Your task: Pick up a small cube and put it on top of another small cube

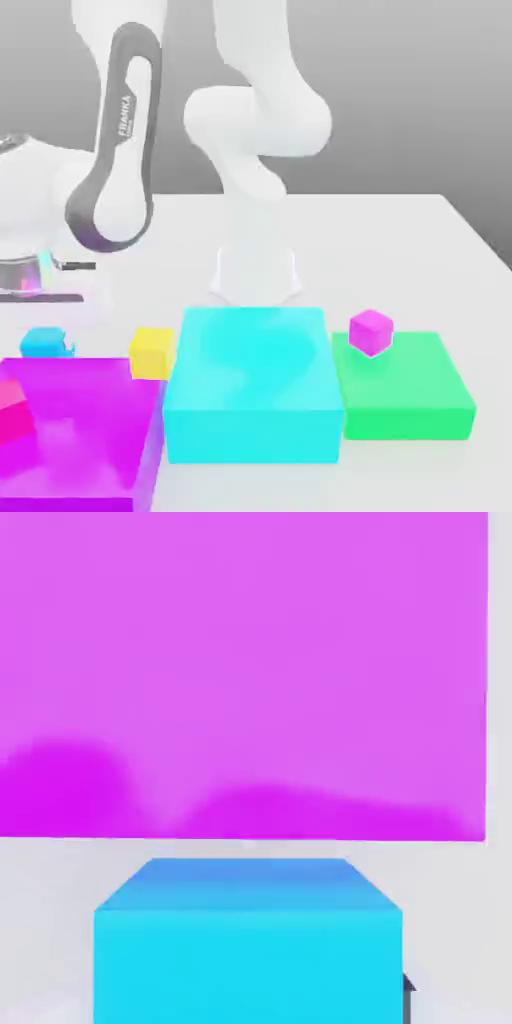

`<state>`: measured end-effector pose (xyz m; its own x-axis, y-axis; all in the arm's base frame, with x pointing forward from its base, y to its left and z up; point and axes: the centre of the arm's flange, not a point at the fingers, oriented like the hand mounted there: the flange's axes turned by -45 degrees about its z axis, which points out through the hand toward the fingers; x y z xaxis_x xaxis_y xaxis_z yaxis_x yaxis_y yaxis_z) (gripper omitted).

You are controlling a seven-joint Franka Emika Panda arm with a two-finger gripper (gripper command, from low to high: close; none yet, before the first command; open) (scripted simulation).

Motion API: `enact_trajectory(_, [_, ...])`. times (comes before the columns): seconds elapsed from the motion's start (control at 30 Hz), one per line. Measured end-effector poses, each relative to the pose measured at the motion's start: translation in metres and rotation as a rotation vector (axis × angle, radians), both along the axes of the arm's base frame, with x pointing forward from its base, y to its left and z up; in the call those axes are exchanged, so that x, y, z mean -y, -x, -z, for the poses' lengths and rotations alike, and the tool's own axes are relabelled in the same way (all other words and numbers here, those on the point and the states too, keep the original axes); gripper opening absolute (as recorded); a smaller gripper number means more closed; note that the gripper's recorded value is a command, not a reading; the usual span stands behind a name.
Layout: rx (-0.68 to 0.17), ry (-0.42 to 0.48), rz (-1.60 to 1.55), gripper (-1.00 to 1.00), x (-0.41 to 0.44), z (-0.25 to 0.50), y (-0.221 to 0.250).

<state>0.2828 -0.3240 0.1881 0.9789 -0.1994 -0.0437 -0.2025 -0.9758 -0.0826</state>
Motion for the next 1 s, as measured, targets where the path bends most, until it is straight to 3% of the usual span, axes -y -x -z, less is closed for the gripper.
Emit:
enact_trajectory(0.27, [-0.047, -0.31, 0.634, -1.0, 0.069, 0.024, 0.032])
enact_trajectory(0.5, [-0.036, -0.607, 1.05, -1.0, 0.111, 0.006, 0.014])
enact_trajectory(0.6, [-0.045, -0.582, 1.013, -1.0, 0.094, -0.033, -0.03])
enact_trajectory(0.87, [-0.033, -0.341, 0.592, -1.0, -0.061, -0.122, -0.144])
enact_trajectory(1.0, [-0.03, -0.272, 0.356, -1.0, -0.153, -0.136, -0.162])
